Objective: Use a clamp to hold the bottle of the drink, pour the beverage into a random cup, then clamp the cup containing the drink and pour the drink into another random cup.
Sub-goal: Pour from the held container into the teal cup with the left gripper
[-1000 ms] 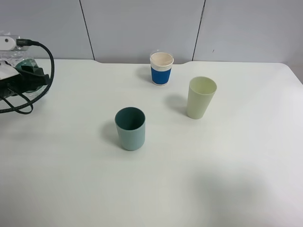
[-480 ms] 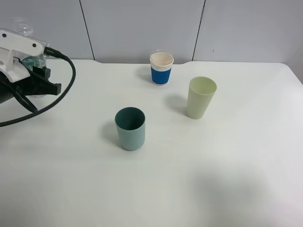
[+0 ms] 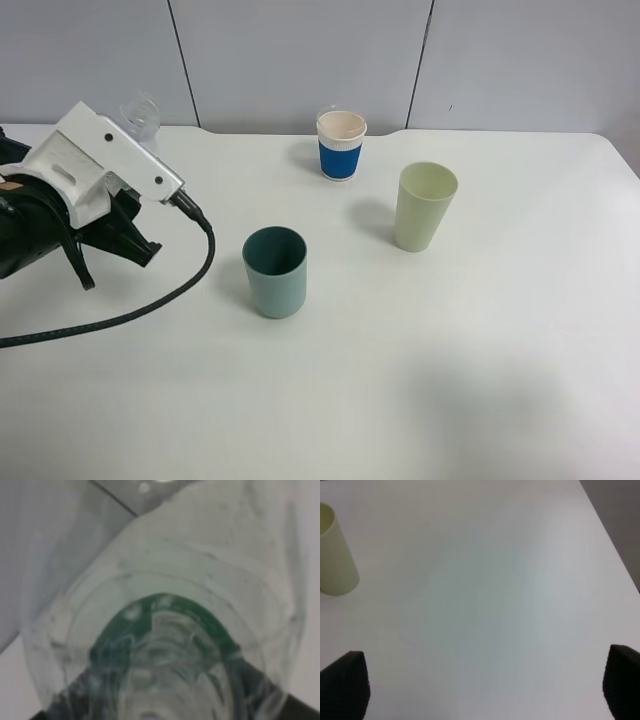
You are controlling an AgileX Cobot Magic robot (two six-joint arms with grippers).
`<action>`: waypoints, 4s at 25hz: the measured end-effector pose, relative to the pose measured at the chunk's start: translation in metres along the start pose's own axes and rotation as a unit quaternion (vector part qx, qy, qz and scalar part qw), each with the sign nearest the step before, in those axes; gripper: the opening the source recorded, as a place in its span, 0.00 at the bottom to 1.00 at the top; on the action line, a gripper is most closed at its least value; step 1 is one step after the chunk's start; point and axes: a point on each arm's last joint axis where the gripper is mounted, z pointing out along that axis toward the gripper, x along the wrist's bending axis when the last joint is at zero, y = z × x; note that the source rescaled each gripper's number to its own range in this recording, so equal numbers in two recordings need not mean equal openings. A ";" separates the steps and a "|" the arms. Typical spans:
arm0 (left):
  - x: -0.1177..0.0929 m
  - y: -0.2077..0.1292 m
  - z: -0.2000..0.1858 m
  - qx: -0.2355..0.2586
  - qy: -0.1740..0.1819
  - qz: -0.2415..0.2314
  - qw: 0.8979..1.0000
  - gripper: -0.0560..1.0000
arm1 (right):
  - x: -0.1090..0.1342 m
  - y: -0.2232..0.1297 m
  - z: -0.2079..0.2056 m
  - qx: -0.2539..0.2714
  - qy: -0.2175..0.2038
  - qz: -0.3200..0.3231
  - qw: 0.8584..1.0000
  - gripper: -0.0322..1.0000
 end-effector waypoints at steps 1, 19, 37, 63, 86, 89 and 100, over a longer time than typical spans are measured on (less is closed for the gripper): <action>-0.001 0.000 -0.001 0.006 0.003 0.008 1.000 0.06 | 0.000 0.000 0.000 0.000 0.000 0.000 1.000 0.78; -0.032 0.034 -0.001 0.056 -0.024 0.181 0.982 0.06 | 0.000 0.000 0.000 0.000 0.000 0.000 1.000 0.78; -0.069 0.025 0.002 0.075 -0.049 0.324 0.942 0.06 | 0.000 0.000 0.000 0.000 0.000 0.000 1.000 0.78; -0.058 0.036 0.009 0.034 0.023 0.458 0.888 0.06 | 0.000 0.000 0.000 0.000 0.000 0.000 1.000 0.78; -0.052 0.042 0.011 0.020 0.062 0.495 0.866 0.06 | 0.000 0.000 0.000 0.000 0.000 0.000 1.000 0.78; -0.051 0.042 0.011 0.022 0.064 0.501 0.863 0.06 | 0.000 0.000 0.000 0.000 0.000 0.000 1.000 0.78; -0.046 0.043 0.010 0.035 0.091 0.515 0.852 0.06 | 0.000 0.000 0.000 0.000 0.000 0.000 1.000 0.78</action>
